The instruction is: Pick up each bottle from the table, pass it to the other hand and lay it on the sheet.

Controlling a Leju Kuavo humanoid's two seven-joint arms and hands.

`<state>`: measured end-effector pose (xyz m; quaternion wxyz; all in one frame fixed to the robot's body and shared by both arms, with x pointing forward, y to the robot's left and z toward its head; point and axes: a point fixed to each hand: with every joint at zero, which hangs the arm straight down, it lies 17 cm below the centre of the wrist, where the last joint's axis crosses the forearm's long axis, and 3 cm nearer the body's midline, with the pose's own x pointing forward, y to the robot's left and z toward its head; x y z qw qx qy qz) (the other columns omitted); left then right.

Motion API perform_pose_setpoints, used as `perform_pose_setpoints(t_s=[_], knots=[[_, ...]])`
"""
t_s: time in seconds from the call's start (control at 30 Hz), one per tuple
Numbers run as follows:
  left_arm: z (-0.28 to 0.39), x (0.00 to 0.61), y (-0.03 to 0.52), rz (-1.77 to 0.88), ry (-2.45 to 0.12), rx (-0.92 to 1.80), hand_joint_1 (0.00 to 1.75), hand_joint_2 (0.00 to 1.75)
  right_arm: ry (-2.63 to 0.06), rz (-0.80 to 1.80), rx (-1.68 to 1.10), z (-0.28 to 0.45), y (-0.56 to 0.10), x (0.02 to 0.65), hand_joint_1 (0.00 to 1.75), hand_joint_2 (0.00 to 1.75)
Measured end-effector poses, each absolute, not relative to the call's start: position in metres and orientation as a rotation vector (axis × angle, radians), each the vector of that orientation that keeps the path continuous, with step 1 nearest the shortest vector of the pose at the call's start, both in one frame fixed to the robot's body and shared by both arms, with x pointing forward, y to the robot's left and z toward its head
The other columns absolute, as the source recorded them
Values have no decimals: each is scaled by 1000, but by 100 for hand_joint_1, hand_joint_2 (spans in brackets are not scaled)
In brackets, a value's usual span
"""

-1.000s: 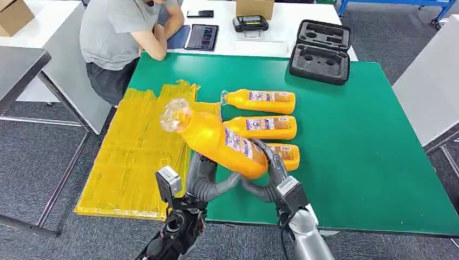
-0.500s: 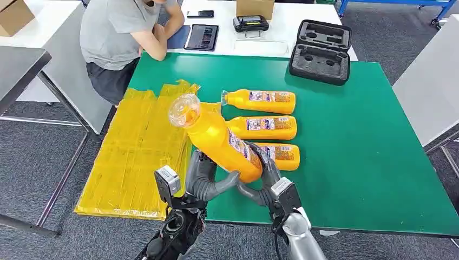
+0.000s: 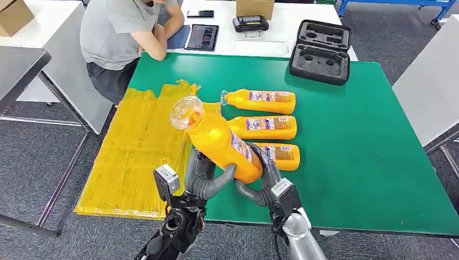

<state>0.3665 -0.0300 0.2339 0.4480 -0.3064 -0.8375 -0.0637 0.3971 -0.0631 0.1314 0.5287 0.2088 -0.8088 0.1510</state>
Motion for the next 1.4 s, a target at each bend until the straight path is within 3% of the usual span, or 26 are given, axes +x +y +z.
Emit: perform_pose_setpoints(t_s=[0.27, 0.33, 0.67, 1.13, 1.3, 1.4], knots=[[238, 366, -32, -166, -2086, -751, 175, 175, -1935, 360, 496, 132, -63, 397, 175, 175], [238, 365, -32, -166, -2087, -751, 175, 175, -1935, 360, 495, 132, -64, 398, 0, 175], [244, 373, -24, -148, -2137, -628, 175, 175, -1930, 337, 436, 127, -76, 404, 0, 175], [225, 399, 25, -274, -2262, -123, 175, 175, -1899, 257, 264, 97, -133, 403, 0, 175], [205, 414, 55, -442, -2319, 265, 175, 175, -1900, 244, 241, 95, -142, 399, 0, 175], [191, 423, 67, -496, -2290, 317, 175, 175, -1896, 237, 235, 93, -145, 395, 0, 175]])
